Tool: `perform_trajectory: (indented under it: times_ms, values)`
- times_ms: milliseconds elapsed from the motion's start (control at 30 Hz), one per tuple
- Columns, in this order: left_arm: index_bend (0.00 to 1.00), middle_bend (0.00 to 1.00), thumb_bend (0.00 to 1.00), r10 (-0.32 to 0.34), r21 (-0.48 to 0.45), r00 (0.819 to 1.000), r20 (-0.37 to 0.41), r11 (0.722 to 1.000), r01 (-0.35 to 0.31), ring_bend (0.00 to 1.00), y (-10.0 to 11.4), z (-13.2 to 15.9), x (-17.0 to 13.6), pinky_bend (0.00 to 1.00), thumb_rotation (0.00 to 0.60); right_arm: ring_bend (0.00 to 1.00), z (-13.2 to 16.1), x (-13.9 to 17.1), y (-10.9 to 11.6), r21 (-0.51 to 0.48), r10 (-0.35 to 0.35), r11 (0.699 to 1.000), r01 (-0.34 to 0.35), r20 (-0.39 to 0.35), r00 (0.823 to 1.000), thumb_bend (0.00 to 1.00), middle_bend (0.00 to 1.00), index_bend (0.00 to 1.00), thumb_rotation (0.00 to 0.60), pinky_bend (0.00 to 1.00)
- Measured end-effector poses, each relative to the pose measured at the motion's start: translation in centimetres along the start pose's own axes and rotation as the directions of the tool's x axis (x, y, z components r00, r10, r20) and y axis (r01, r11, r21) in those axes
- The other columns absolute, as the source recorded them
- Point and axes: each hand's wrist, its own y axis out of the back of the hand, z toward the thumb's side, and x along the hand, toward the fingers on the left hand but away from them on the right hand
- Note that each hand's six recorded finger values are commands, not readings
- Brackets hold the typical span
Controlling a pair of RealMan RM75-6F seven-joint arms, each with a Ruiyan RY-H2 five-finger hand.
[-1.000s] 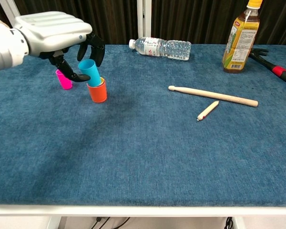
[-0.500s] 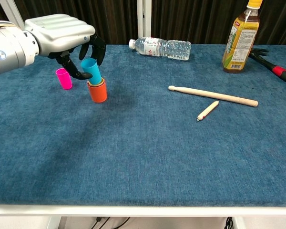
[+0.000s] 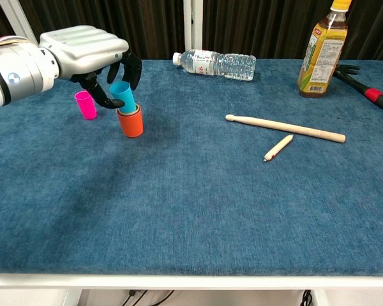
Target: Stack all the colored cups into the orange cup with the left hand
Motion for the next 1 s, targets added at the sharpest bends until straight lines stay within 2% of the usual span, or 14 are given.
perform_trajectory:
  times_ms: [100, 233, 300, 467, 667, 767, 1000]
  values:
    - [0.36, 0.42, 0.32, -0.003, -0.003, 1.000, -0.002, 1.000, 0.003, 0.43, -0.2, -0.1, 0.0, 0.25, 0.600, 0.00, 0.0, 0.0, 0.0, -0.001, 0.000, 1.000, 0.000, 0.000, 1.000, 0.33, 0.00, 0.00, 0.600, 0.00]
    - [0.18, 0.27, 0.26, -0.011, -0.004, 1.000, -0.005, 1.000, 0.011, 0.30, -0.4, -0.3, -0.1, 0.22, 0.600, 0.00, -0.1, 0.0, 0.0, 0.000, -0.002, 1.000, 0.002, 0.002, 1.000, 0.33, 0.00, 0.00, 0.600, 0.00]
    - [0.14, 0.24, 0.25, -0.012, -0.008, 1.000, -0.006, 1.000, 0.012, 0.26, -0.4, -0.4, -0.2, 0.21, 0.600, 0.00, -0.1, 0.0, 0.0, 0.000, -0.002, 1.000, 0.002, 0.003, 1.000, 0.33, 0.00, 0.00, 0.600, 0.00]
    - [0.13, 0.22, 0.25, -0.004, -0.003, 1.000, -0.017, 1.000, 0.004, 0.24, -0.2, -0.9, -0.4, 0.20, 0.600, 0.00, -0.1, 0.0, 0.0, 0.003, -0.001, 1.000, 0.001, 0.003, 1.000, 0.33, 0.00, 0.00, 0.600, 0.00]
    - [0.13, 0.22, 0.25, 0.007, 0.009, 0.997, -0.071, 1.000, -0.006, 0.24, 0.6, -3.2, -0.7, 0.20, 0.600, 0.00, 0.2, 0.0, 0.2, 0.008, -0.006, 1.000, 0.006, -0.005, 1.000, 0.33, 0.00, 0.00, 0.600, 0.00]
    - [0.14, 0.22, 0.25, -0.011, 0.000, 0.993, -0.115, 1.000, 0.011, 0.24, 0.4, -4.8, -0.8, 0.20, 0.600, 0.00, 0.6, 0.0, 0.3, 0.012, -0.007, 1.000, 0.007, -0.014, 1.000, 0.33, 0.00, 0.00, 0.600, 0.00]
    - [0.19, 0.23, 0.24, -0.080, -0.043, 0.975, -0.207, 0.996, 0.072, 0.25, -1.4, -8.6, -0.7, 0.20, 0.600, 0.00, 1.9, 0.1, 0.9, 0.009, -0.018, 1.000, 0.019, -0.047, 0.999, 0.33, 0.00, 0.00, 0.600, 0.00]
